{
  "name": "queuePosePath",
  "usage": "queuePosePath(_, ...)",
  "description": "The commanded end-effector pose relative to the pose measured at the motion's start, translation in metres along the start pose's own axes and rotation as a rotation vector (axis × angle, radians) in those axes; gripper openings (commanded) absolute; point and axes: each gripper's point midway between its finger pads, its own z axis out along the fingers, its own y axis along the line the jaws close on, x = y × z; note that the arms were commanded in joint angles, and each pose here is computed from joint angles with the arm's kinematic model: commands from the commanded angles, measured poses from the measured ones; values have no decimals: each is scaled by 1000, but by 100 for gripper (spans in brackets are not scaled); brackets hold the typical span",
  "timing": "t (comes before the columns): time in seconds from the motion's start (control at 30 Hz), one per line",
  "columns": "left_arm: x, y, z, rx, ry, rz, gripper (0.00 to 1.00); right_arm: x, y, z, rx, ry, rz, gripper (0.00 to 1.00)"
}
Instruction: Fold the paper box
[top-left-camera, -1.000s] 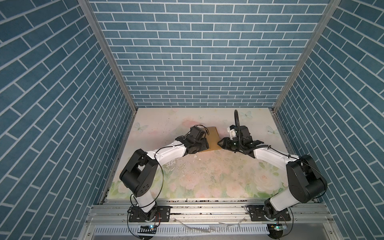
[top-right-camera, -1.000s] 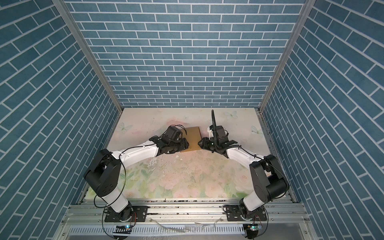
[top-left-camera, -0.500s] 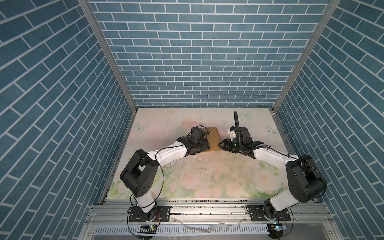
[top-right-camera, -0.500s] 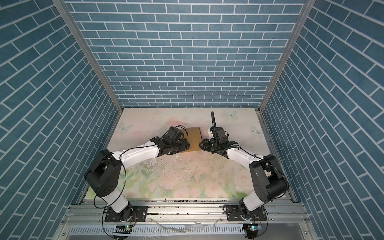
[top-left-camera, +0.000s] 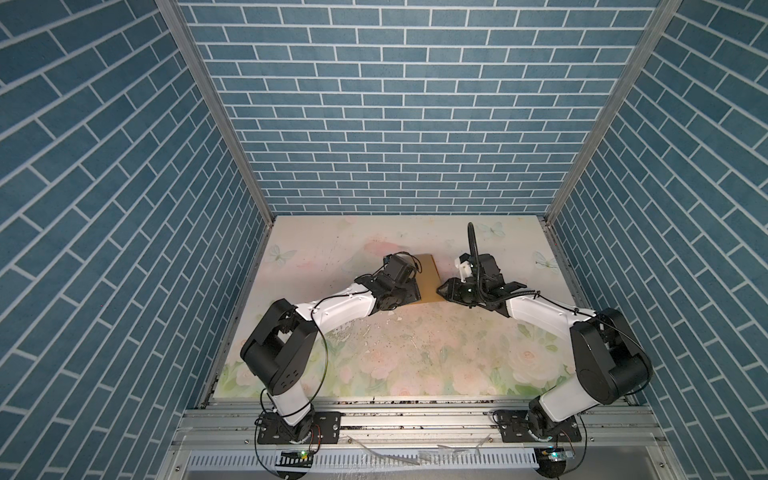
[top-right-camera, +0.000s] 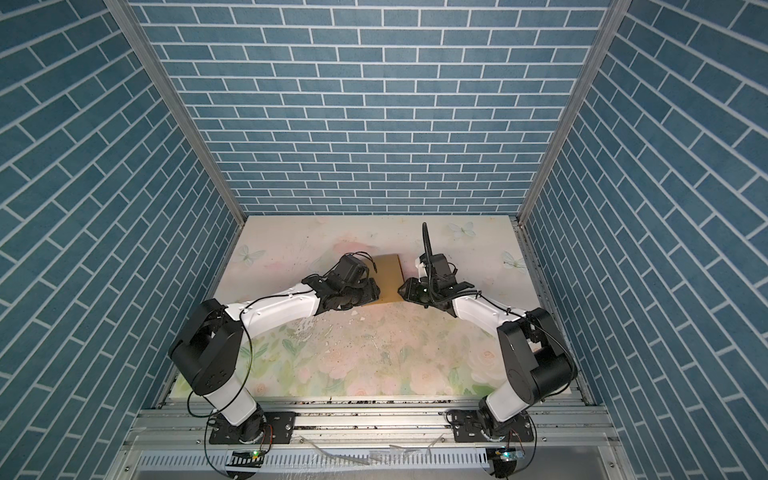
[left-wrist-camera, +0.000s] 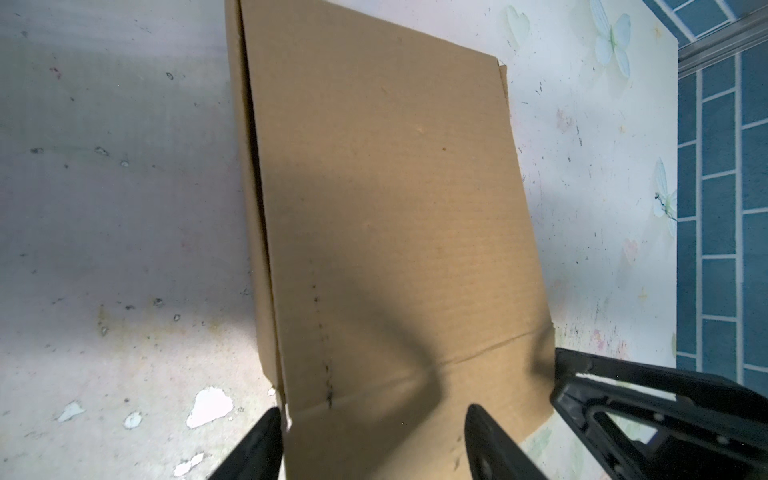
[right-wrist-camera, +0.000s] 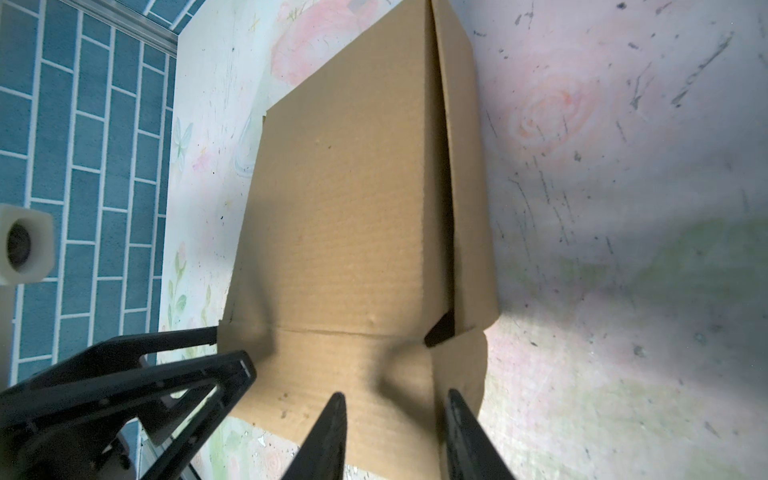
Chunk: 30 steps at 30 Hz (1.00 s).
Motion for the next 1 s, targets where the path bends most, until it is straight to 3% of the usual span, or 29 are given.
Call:
queuePosePath(0.0, 9, -24, 3, 80, 26, 17, 70, 17, 10, 7, -61, 68, 29, 39)
queuePosePath(0.47, 25, -7, 17, 57, 53, 1, 70, 24, 1, 15, -45, 85, 35, 35)
queuePosePath(0.97, 13, -24, 3, 89, 30, 2, 70, 11, 19, 5, -86, 59, 22, 35)
